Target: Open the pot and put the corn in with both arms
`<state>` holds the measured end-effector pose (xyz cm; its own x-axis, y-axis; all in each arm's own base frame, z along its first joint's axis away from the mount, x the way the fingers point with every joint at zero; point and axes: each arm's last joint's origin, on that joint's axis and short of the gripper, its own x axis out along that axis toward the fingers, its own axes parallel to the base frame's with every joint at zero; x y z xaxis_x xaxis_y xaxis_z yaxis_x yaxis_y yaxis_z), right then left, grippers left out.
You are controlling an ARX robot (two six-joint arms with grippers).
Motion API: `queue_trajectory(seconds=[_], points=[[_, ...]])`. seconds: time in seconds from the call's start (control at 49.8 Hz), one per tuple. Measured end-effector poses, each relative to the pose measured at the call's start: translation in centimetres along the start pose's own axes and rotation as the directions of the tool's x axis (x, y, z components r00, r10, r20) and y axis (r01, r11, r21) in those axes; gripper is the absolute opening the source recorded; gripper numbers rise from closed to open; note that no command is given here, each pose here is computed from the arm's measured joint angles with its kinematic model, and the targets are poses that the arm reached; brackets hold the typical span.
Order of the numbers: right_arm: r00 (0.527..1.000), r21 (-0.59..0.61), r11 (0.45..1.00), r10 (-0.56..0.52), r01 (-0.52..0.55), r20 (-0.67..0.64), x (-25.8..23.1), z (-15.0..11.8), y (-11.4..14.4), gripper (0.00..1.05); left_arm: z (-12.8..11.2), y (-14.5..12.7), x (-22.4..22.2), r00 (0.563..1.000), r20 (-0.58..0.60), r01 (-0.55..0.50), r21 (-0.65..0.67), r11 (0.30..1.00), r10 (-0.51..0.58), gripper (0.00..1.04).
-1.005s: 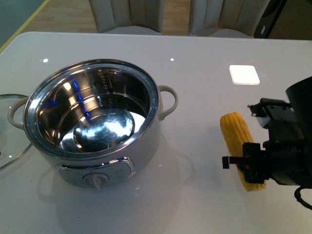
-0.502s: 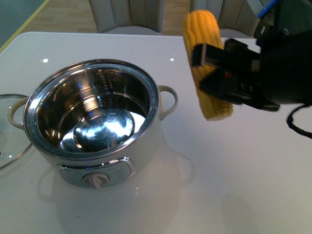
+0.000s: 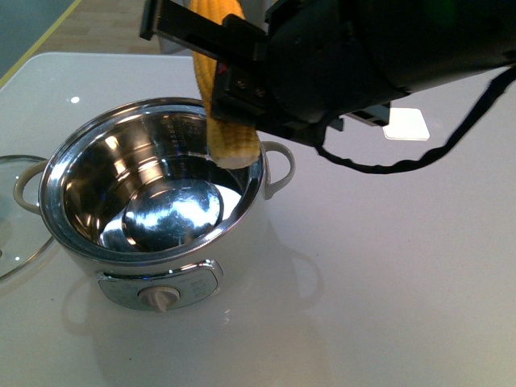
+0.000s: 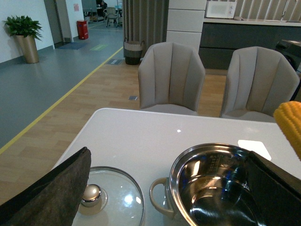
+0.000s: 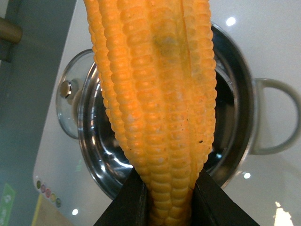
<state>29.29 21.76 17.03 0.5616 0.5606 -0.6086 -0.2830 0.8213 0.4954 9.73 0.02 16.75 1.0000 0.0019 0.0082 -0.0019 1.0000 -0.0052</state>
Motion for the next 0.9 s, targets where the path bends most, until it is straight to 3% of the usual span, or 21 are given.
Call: queue_trajectory(seconds=[0.201,0.502,0.764,0.904], points=[[0.998,0.083,0.996,0.038,-0.035,-0.043,2.2,0.3,1.3,0.14,0.0,0.0,0.0,1.0,0.0,0.0,0.0,1.0,0.0,0.98],[0.991,0.099,0.995,0.028,-0.015,-0.129,4.4,-1.5,1.6,0.14,0.0,0.0,0.0,1.0,0.0,0.0,0.0,1.0,0.0,0.98],[0.992,0.091,0.996,-0.009,0.021,-0.129,5.6,-1.3,1.8,0.14,0.0,0.0,0.0,1.0,0.0,0.0,0.0,1.0,0.0,0.98],[0.991,0.088,0.995,-0.026,0.038,-0.13,6.4,-1.1,1.9,0.44,0.0,0.0,0.0,1.0,0.0,0.0,0.0,1.0,0.0,0.98]])
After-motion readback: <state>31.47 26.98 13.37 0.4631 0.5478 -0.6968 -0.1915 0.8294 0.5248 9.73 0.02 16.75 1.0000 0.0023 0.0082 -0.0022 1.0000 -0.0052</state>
